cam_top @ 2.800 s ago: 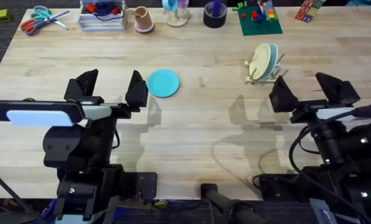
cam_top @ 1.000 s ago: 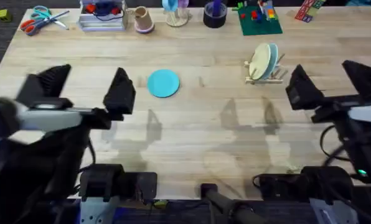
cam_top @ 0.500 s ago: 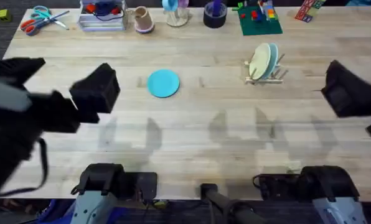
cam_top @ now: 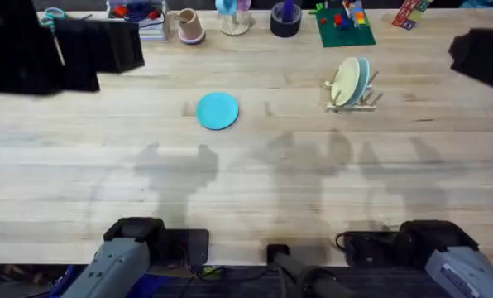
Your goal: Pick up the plates from the table one by one and place each into a slot on the dish rack.
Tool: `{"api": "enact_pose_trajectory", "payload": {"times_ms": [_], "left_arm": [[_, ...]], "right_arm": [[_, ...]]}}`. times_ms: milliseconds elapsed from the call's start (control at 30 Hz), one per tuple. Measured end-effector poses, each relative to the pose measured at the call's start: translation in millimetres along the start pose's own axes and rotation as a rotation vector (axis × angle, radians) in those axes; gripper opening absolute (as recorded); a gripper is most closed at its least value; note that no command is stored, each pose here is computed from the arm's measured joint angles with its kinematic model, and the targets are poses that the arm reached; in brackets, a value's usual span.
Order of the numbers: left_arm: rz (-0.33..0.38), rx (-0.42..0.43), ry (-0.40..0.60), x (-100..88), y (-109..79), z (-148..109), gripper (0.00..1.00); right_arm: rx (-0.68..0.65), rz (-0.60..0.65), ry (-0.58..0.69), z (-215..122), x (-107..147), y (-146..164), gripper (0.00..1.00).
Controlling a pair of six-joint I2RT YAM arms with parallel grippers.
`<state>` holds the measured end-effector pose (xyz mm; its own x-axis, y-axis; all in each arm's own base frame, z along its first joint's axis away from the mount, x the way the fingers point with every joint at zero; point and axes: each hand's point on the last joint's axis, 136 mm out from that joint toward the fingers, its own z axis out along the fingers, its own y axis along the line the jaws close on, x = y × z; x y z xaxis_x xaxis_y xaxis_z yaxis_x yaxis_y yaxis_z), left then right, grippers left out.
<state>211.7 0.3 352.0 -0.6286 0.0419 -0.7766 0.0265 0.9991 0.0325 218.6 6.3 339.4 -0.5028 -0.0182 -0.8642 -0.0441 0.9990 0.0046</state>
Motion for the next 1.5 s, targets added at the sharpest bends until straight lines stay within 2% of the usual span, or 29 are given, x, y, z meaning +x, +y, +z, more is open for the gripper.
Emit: {"api": "enact_pose_trajectory", "payload": {"times_ms": [133, 400, 767, 967, 1367, 1400, 1467, 1500], "left_arm": [[-0.001, 0.005, 0.084, -5.9, 0.1, 5, 0.991], [-0.038, 0.018, 0.218, -10.3, -1.5, 19, 0.991], [-0.064, 0.063, 0.369, -5.2, -9.4, 35, 0.993], [-0.065, 0.062, 0.399, -3.3, -9.2, 42, 0.993], [-0.059, 0.036, 0.398, -3.2, -4.8, 43, 0.991], [-0.066, 0.035, 0.398, -3.2, -4.8, 43, 0.899], [-0.066, 0.034, 0.398, -3.2, -4.6, 43, 0.562], [-0.066, 0.034, 0.398, -3.2, -4.6, 43, 0.424]], "right_arm": [[-0.002, 0.005, 0.097, 8, -5, 0, 0.995], [-0.009, 0.011, 0.206, 21, -18, -1, 0.994], [-0.016, 0.021, 0.392, 37, -10, -1, 0.992], [-0.018, 0.025, 0.47, 41, 2, -1, 0.994], [-0.017, 0.024, 0.461, 43, 0, -1, 0.994], [-0.017, 0.024, 0.462, 43, 0, -1, 0.994], [-0.017, 0.024, 0.464, 42, 0, -1, 0.994], [-0.017, 0.024, 0.465, 42, 0, -1, 0.994]]}}
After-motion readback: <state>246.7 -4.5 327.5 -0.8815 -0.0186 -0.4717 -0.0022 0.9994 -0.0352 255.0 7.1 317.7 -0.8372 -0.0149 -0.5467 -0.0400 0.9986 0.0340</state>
